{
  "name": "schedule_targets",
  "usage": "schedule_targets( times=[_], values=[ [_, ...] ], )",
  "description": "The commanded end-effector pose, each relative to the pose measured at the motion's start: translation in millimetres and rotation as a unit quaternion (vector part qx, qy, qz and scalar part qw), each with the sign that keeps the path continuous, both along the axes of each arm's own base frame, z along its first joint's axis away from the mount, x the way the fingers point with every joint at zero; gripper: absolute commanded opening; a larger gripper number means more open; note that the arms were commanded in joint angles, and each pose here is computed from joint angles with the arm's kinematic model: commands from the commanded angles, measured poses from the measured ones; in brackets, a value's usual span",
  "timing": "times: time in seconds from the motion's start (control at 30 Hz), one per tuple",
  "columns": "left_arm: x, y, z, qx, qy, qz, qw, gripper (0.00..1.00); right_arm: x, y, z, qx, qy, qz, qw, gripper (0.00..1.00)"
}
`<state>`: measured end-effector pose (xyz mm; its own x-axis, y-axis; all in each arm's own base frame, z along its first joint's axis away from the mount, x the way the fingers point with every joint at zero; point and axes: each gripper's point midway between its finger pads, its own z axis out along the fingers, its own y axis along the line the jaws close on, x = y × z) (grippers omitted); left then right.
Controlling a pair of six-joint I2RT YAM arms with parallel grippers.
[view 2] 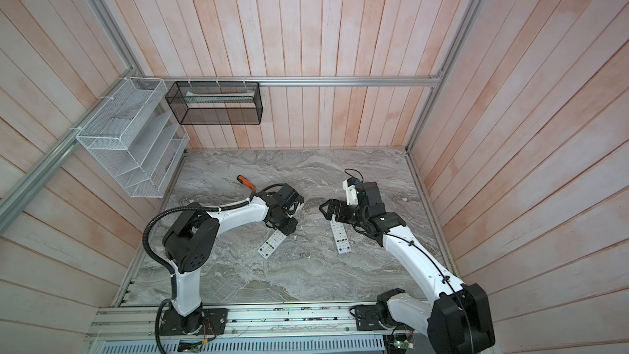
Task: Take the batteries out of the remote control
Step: 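Lower the left gripper onto the red-logo remote and close on its end, then lift the red-logo remote upright with the left gripper toward the right gripper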
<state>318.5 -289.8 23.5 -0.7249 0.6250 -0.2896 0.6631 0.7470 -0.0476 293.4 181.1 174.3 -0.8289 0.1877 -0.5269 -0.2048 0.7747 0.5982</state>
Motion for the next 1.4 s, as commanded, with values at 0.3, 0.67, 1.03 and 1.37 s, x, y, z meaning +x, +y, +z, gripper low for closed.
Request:
schedule_targets(
  times=[0.3, 0.67, 1.03, 1.37],
  values=[
    [17.2, -7.2, 81.8, -0.116, -0.026, 0.035, 0.992, 0.4, -2.9, 19.6, 31.2, 0.027, -0.02, 0.013, 0.999, 0.98],
    [18.5, 23.8, 247.6, -0.536, 0.031, 0.078, 0.84, 0.4, -19.5, 69.9, 98.0, 0.149, -0.101, 0.108, 0.978, 0.98],
    [-41.2, 25.2, 323.1, -0.647, 0.103, -0.041, 0.754, 0.4, -59.4, 121.2, 149.2, 0.203, -0.164, 0.269, 0.927, 0.98],
    [-79.6, 17.8, 347.1, -0.65, 0.123, -0.096, 0.744, 0.4, -85.7, 159.9, 176.6, 0.222, -0.173, 0.327, 0.902, 0.98]
  ],
)
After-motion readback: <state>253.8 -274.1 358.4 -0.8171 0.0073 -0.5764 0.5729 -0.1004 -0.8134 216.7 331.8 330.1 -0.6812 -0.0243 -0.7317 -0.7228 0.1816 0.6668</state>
